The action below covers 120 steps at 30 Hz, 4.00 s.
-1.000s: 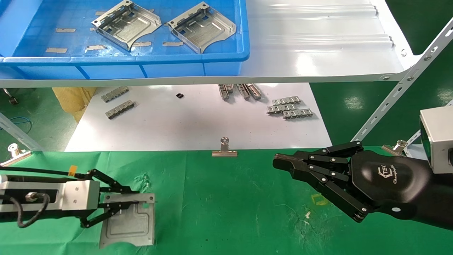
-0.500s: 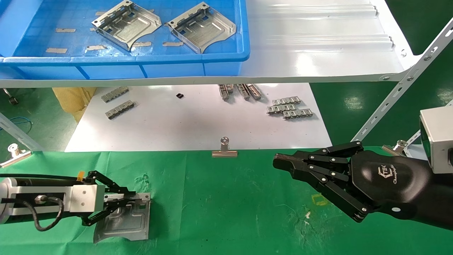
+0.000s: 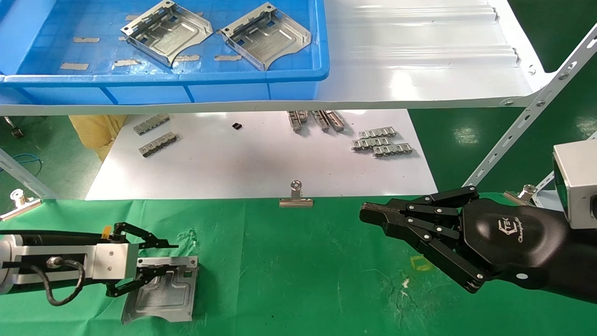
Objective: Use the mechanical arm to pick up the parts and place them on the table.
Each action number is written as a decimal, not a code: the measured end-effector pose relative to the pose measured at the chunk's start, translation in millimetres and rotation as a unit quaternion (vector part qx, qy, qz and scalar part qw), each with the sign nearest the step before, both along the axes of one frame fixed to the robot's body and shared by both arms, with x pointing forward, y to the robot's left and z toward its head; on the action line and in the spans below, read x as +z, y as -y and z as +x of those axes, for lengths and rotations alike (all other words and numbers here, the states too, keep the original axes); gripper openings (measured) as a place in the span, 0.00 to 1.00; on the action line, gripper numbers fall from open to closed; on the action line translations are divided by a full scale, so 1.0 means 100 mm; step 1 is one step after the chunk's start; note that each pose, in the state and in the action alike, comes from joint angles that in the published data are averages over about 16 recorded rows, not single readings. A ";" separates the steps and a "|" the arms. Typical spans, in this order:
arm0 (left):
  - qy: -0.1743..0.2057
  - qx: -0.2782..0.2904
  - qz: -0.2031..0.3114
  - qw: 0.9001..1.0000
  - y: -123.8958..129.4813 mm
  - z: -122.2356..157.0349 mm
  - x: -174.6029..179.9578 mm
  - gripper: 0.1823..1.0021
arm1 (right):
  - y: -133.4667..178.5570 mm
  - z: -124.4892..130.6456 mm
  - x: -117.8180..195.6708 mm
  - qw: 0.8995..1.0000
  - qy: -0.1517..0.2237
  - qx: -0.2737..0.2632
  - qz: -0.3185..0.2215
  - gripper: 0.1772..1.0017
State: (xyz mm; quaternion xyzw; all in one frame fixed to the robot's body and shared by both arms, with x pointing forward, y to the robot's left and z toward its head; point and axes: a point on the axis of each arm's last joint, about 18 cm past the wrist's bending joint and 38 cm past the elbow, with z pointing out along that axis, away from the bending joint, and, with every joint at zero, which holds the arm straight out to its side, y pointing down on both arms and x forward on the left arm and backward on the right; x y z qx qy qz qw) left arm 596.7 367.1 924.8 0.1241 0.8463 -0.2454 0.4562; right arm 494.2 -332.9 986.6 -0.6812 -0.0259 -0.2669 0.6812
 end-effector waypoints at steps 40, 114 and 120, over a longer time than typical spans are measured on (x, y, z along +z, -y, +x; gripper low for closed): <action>0.041 -0.006 -0.048 0.998 0.03 -0.06 0.14 0.98 | 0.00 0.00 0.00 1.000 0.000 0.000 0.000 0.02; -0.171 -0.239 -0.367 0.882 0.67 -1.21 0.67 1.00 | 0.00 0.00 0.00 1.000 0.000 0.000 0.000 0.98; -0.174 -0.245 -0.371 0.879 0.67 -1.24 0.68 1.00 | 0.00 0.00 0.00 1.000 0.000 0.000 0.000 0.99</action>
